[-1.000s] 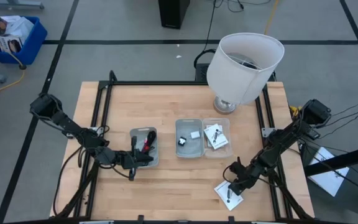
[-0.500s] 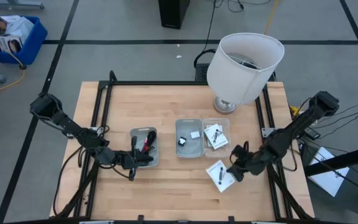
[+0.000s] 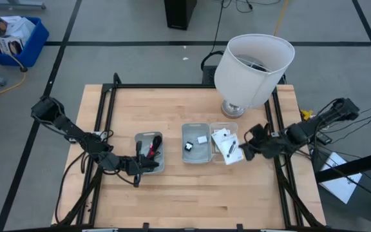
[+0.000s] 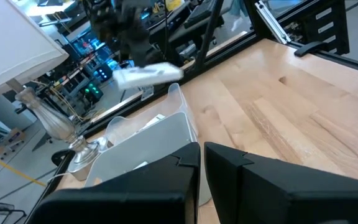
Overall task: Pick and place items into bin
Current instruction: Put the white card reader box into the transparent bin, then return to Home Position
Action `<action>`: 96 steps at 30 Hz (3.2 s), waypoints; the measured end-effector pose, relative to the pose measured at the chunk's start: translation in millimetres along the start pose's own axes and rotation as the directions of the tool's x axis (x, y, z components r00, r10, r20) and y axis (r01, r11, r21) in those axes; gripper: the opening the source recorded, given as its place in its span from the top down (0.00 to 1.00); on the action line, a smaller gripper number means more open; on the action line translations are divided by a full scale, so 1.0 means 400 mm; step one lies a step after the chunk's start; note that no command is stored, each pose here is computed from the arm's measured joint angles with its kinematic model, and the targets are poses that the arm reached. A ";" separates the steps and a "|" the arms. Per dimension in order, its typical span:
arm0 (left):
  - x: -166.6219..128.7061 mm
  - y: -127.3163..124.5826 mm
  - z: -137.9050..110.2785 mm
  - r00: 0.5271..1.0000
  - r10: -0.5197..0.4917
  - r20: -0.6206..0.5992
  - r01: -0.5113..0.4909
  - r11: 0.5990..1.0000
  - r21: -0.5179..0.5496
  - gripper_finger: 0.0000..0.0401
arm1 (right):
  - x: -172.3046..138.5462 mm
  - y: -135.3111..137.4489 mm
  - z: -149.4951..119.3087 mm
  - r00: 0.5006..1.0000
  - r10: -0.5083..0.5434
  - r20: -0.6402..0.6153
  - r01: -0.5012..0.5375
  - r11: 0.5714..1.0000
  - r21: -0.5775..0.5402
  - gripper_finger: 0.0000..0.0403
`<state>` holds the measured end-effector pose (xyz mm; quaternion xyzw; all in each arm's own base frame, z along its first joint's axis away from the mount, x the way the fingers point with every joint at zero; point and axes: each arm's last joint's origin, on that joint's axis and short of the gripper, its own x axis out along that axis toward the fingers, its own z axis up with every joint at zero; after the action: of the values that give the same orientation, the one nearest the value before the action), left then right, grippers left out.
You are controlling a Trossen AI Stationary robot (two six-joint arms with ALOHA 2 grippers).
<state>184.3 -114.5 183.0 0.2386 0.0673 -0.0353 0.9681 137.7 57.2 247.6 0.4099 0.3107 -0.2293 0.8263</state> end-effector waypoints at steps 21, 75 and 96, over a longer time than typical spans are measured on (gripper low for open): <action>0.000 -0.001 -0.003 1.000 -0.005 -0.012 0.005 1.000 0.025 0.92 | 0.157 -0.063 0.102 0.949 -0.294 -0.110 0.297 0.955 0.005 1.00; -0.081 0.136 0.049 0.972 0.136 0.191 -0.133 0.991 -0.026 1.00 | -0.009 -0.040 0.056 0.824 0.449 0.344 0.000 0.608 -0.794 1.00; -0.183 0.204 -0.100 0.934 0.111 0.341 -0.075 0.990 -0.116 1.00 | 0.019 -0.164 0.012 0.702 0.559 0.441 -0.016 0.632 -0.775 1.00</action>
<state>115.8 -21.0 195.8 0.1822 -0.1139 -0.0273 0.9763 103.0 15.6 209.3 -0.0084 -0.0064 -0.0684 0.9976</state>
